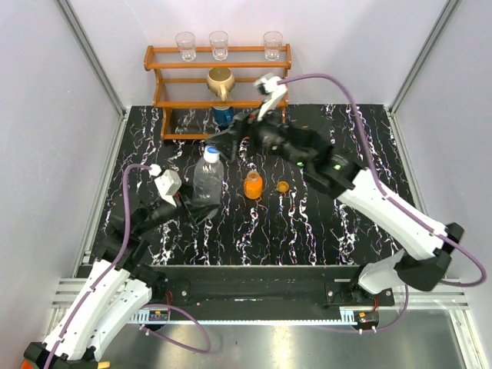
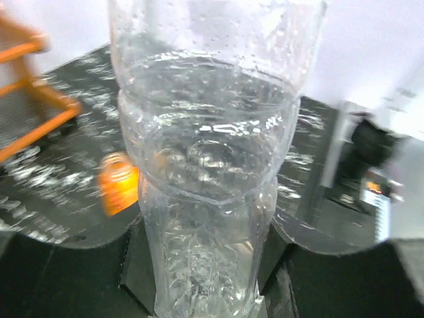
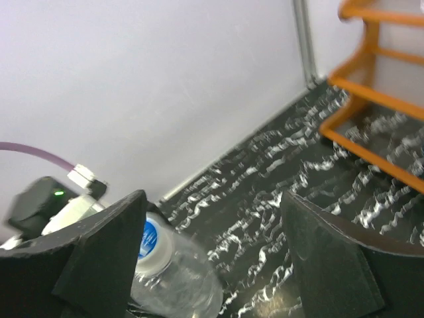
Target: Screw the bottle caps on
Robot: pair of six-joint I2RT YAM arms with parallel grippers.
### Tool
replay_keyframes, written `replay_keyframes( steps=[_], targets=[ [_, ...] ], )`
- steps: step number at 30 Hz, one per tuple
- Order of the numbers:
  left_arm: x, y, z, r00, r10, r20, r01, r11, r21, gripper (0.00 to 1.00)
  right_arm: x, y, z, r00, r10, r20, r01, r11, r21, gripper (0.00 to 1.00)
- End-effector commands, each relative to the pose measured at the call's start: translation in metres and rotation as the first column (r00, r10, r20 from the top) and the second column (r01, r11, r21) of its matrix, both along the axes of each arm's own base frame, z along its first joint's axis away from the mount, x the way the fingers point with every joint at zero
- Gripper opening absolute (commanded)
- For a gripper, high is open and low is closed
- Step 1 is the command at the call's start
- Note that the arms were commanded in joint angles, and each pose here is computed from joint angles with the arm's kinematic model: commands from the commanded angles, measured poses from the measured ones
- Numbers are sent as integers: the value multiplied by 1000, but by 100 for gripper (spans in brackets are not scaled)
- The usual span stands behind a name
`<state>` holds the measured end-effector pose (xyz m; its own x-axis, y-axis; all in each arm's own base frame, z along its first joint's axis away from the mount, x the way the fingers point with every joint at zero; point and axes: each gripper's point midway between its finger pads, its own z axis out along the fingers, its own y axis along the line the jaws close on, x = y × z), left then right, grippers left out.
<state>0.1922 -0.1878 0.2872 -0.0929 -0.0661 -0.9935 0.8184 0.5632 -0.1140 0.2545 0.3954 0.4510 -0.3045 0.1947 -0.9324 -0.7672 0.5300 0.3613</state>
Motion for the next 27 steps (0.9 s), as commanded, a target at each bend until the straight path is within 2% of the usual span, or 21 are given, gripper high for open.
replay_keyframes(
  steps=[1, 3, 4, 5, 9, 13, 17, 22, 25, 27],
  targets=[
    [-101, -31, 49, 803, -557, 211, 580, 812, -62, 46, -83, -32, 94, 860, 385, 334, -454, 877, 159, 90],
    [-113, -31, 44, 773, -617, 150, 631, 773, -70, 47, -114, -35, 90, 765, 513, 389, -590, 801, 103, 90],
    [-116, -31, 43, 761, -632, 148, 644, 763, -55, 47, -136, -38, 89, 677, 602, 422, -687, 724, 70, 91],
    [-119, -30, 43, 749, -646, 146, 657, 753, -39, 47, -141, -39, 85, 657, 624, 423, -708, 703, 62, 91],
    [-126, -29, 47, 726, -673, 141, 684, 729, -39, 48, -143, -33, 77, 633, 661, 404, -739, 671, 61, 91],
    [-124, -30, 51, 732, -665, 146, 677, 735, -42, 48, -150, -28, 73, 574, 719, 393, -797, 601, 63, 88],
    [-123, -30, 54, 734, -662, 153, 674, 737, -47, 48, -150, -23, 63, 540, 758, 365, -829, 555, 72, 83],
    [-120, -31, 56, 746, -647, 159, 661, 748, -58, 47, -157, -21, 61, 492, 790, 367, -864, 495, 92, 71],
    [-116, -32, 57, 758, -634, 156, 648, 758, -69, 47, -158, -19, 59, 479, 796, 370, -872, 479, 99, 65],
    [-115, -32, 57, 766, -623, 158, 639, 766, -75, 46, -161, -19, 60, 474, 794, 381, -875, 474, 99, 65]
  ],
)
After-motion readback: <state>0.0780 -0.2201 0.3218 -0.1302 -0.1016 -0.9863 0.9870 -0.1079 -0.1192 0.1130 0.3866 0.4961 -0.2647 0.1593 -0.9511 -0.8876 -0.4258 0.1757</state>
